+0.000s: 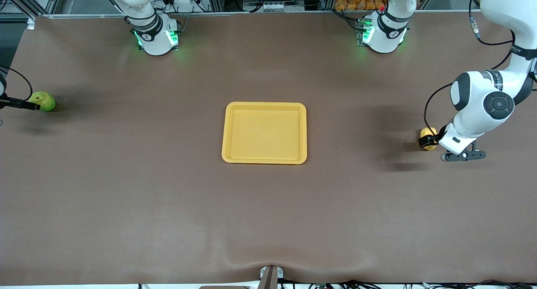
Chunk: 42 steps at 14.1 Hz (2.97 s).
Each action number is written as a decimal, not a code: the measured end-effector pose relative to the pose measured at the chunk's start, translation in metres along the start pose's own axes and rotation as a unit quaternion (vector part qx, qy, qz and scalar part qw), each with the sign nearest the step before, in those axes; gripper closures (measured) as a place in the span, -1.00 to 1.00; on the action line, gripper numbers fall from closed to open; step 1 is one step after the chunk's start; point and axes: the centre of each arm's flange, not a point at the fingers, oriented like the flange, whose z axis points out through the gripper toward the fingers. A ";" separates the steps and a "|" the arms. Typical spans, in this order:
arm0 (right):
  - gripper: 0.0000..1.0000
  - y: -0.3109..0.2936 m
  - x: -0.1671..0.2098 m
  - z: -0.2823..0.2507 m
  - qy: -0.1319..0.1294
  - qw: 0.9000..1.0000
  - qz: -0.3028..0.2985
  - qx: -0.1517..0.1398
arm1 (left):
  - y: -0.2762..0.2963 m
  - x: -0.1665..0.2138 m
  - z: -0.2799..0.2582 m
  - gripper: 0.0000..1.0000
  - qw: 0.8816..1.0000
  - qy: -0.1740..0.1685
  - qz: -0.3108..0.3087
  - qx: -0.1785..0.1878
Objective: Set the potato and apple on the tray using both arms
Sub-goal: 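Lower the left gripper and grasp the yellow potato, then carry the potato with the left gripper over the yellow tray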
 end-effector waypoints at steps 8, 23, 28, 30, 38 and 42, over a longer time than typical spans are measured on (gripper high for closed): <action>-1.00 -0.001 -0.023 0.030 0.013 1.000 0.004 0.000 | 0.003 -0.007 0.036 -0.68 0.999 -0.026 0.019 0.005; -0.78 -0.007 -0.022 0.014 -0.034 0.999 -0.007 0.014 | -0.005 -0.001 0.038 -0.02 0.999 -0.023 0.024 0.012; -0.78 -0.019 -0.004 -0.024 -0.046 0.999 -0.022 0.006 | 0.012 0.021 0.010 -0.02 0.999 0.011 0.039 0.009; -0.78 -0.027 0.005 -0.040 -0.049 0.998 -0.030 0.002 | 0.035 0.033 -0.007 -0.02 0.998 0.030 0.057 0.003; -0.78 -0.068 0.037 -0.096 -0.049 0.997 -0.065 -0.017 | 0.130 0.053 -0.092 -0.02 0.997 -0.020 0.070 0.010; -0.78 -0.089 0.047 -0.112 -0.046 0.996 -0.074 -0.006 | 0.208 0.038 -0.120 -0.02 0.998 -0.024 0.052 0.013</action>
